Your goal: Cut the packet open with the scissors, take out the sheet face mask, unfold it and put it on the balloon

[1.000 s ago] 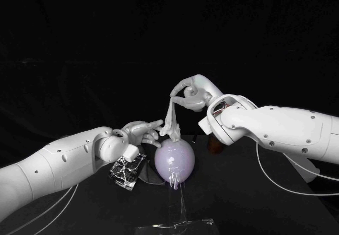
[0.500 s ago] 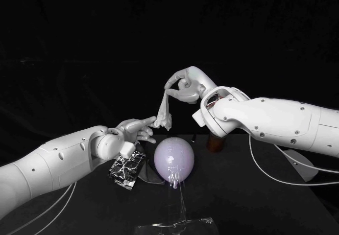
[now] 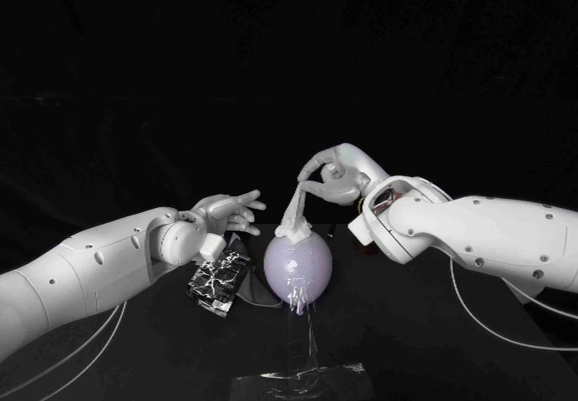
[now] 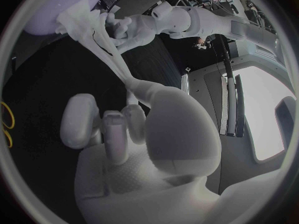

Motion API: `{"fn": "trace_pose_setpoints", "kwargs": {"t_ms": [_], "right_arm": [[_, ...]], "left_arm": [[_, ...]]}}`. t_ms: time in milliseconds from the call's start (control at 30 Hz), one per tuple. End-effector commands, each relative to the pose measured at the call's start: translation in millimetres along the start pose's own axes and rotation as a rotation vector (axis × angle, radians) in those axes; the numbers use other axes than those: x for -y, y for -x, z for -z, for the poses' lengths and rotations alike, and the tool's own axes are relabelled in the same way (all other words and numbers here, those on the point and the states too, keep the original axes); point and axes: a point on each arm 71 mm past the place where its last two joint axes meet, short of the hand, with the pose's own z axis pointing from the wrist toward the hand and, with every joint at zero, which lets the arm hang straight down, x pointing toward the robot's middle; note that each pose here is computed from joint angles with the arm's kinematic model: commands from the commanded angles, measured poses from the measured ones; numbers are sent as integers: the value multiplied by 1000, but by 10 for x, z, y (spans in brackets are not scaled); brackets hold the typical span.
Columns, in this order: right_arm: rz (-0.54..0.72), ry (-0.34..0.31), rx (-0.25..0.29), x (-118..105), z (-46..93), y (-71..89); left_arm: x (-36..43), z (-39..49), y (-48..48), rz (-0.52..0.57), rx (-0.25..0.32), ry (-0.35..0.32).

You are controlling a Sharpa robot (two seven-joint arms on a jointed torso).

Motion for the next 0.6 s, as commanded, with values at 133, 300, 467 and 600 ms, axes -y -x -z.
{"fn": "trace_pose_setpoints", "kwargs": {"t_ms": [133,300,467,600], "right_arm": [[-15,-35,-81,172,306,-220],[-39,-57,-123,270,554,-326],[-52,-64,-134,304,725,-326],[-56,-62,-135,301,829,-294]], "left_arm": [[11,36,15,-73,-12,-11],[5,65,25,-104,-18,-11],[8,88,-9,-145,-31,-22],[11,105,-44,-176,-36,-35]]}}
